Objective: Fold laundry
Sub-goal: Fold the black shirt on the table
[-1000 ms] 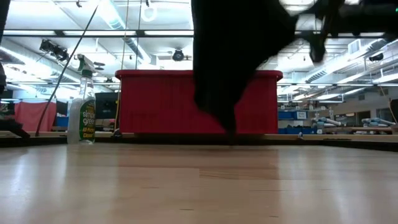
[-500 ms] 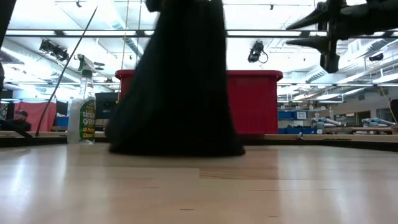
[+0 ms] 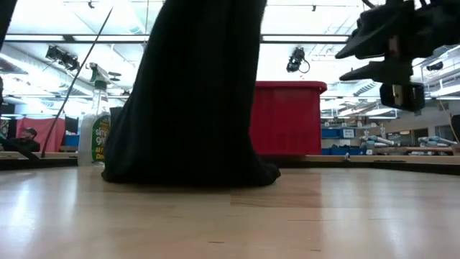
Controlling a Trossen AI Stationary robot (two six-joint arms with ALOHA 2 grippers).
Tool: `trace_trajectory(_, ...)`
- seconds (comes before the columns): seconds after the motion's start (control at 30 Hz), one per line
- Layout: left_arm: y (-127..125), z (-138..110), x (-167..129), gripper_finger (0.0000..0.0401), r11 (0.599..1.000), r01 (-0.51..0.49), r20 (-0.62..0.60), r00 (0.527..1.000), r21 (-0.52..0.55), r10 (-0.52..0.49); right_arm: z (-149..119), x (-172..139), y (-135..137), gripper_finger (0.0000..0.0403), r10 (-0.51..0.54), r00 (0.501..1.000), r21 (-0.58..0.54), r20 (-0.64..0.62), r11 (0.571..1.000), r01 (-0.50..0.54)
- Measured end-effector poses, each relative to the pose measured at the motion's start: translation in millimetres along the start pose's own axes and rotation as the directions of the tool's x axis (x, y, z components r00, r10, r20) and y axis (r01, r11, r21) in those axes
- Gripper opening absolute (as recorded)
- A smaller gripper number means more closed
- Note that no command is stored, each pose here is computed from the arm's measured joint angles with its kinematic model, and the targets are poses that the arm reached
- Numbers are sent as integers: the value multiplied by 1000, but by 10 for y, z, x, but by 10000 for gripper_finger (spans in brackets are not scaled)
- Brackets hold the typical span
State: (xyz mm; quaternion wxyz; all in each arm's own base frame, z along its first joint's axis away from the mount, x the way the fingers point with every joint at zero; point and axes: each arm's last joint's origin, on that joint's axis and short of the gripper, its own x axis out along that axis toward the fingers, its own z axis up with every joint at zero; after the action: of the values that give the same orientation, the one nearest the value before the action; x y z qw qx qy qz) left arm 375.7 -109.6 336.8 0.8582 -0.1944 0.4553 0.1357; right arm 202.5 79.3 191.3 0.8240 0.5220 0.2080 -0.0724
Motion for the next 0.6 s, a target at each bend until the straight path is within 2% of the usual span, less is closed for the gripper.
trace_trajectory(0.13, -73, -20, 218, 18, 998, 67, -75, 995, 19, -65, -157, 203, 111, 130, -41, 997, -57, -67, 998, 37)
trace_trajectory(0.23, -126, -51, 236, 18, 995, 102, -96, 990, -11, -103, -195, 339, 173, 130, -52, 992, -148, -117, 988, 34)
trace_trajectory(0.33, -177, -26, 168, 18, 990, 131, -34, 991, -51, -133, -182, 451, 199, 130, -64, 988, -244, -138, 969, 29)
trace_trajectory(0.47, -168, 62, -13, 18, 981, 160, 82, 985, -106, -152, -81, 575, 294, 130, 10, 977, -225, -214, 972, -59)
trace_trajectory(0.6, -50, 153, -196, 18, 977, 137, 166, 980, -163, -110, 2, 657, 393, 130, 89, 941, -224, -327, 960, -169)
